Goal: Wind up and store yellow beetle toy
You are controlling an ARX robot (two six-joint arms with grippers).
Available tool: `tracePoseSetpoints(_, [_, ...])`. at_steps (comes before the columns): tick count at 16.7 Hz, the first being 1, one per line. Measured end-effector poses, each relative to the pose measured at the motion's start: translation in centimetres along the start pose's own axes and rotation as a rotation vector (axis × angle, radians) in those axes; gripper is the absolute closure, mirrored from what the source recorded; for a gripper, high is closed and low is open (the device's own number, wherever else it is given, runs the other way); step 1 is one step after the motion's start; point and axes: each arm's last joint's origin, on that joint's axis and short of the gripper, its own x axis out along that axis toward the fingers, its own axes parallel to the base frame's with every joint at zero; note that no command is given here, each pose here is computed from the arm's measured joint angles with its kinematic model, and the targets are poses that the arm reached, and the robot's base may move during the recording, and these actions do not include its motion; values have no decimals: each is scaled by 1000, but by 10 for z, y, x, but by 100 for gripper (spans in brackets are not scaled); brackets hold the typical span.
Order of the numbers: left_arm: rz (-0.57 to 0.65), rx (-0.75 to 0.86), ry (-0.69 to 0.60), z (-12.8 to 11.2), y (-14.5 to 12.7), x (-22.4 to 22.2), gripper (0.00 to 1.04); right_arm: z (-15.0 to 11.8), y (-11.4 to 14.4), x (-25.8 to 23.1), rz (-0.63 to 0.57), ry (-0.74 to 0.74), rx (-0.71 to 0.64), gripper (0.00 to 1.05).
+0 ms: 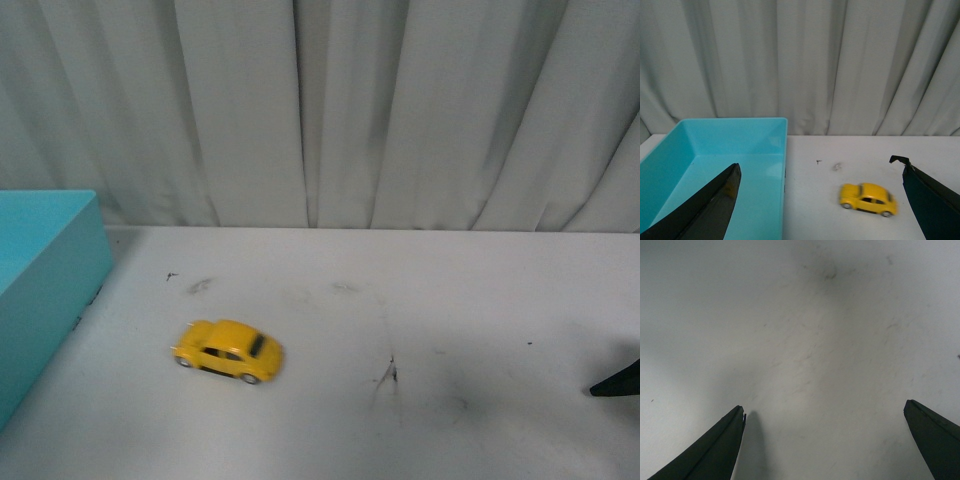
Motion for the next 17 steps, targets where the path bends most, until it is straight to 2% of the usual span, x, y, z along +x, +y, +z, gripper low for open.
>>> tracePoseSetpoints(2, [0,0,0,0,0,0,7,17,-4,0,-93,-127,-58,7])
tracePoseSetpoints(3, [0,0,0,0,0,0,7,37,-8,-7,-177,-230,-114,7])
tracePoseSetpoints(5, [0,0,0,0,0,0,7,54,-9,-16,-257,-322,-158,7])
tracePoseSetpoints(8, [0,0,0,0,0,0,7,64,12,-20,-344,-433,-82,7])
tracePoseSetpoints(10, [0,0,0,0,0,0,7,78,19,-23,-360,-491,-44,7])
tracePoseSetpoints(13, [0,0,0,0,0,0,7,126,29,-37,-316,-599,58,7])
tracePoseSetpoints(17, [0,0,0,0,0,0,7,157,32,-51,-300,-651,73,7])
